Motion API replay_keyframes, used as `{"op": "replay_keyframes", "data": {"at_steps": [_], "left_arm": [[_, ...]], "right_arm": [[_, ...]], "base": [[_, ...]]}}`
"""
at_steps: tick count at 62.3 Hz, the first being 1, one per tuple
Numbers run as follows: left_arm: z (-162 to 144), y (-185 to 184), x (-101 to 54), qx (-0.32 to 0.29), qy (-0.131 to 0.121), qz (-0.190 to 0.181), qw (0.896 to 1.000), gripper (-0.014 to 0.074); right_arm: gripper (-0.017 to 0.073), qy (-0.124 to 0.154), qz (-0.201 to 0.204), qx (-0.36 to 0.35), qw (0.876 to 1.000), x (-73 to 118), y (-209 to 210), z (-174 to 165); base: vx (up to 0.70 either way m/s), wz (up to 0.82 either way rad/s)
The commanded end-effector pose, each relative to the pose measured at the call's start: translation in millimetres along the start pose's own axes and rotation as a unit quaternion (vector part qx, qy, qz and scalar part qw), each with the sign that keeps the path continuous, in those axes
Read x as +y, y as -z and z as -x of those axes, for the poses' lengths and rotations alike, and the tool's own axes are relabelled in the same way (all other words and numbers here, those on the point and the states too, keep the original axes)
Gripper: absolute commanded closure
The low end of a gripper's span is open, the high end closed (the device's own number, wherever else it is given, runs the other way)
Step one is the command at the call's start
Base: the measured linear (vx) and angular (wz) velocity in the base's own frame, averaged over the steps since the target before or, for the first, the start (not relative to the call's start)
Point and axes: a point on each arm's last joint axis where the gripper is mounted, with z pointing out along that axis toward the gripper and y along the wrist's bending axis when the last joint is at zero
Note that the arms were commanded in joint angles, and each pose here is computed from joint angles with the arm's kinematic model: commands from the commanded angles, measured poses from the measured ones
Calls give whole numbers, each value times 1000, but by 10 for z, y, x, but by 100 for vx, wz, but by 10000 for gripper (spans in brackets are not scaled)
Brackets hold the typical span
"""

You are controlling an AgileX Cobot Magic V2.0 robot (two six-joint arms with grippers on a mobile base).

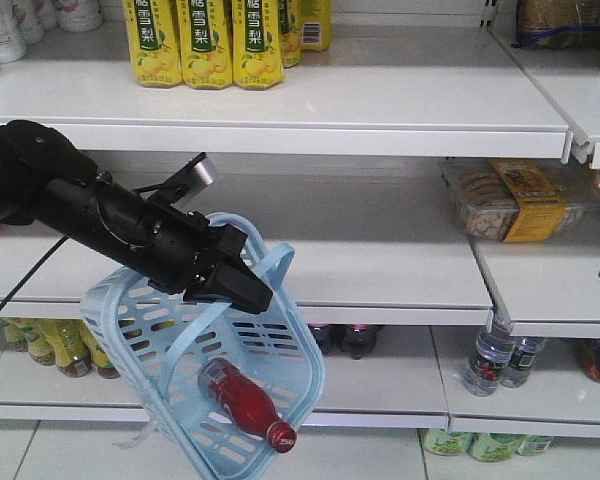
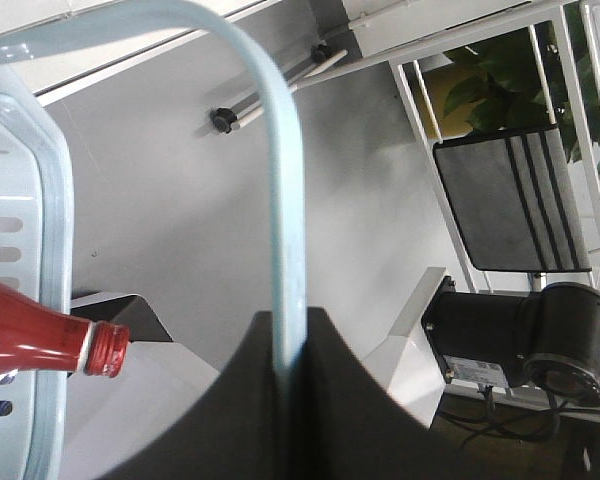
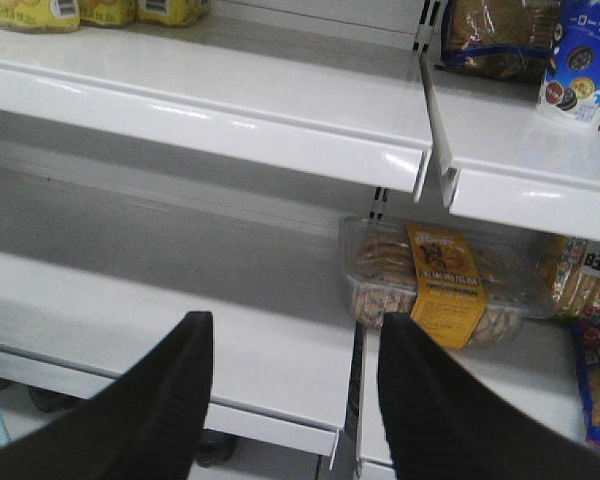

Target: Place coke in basket with both arms

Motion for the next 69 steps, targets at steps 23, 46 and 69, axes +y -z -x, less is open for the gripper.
{"op": "replay_keyframes", "data": {"at_steps": [23,46,69], "left_arm": [[47,183,-329,-42,-23,-47,998,599],[48,183,-330,-43,-23,-47,998,599],[47,183,-329,-42,-23,-47,998,599]], "right_arm": [[188,-33,-20,-64,997,-15,542,-356],[284,-29,-14,-86,996,11,539,-458],[569,-12,-19,-87,996,4,540,-455]], "base": [[0,0],[0,0],[0,0]]}}
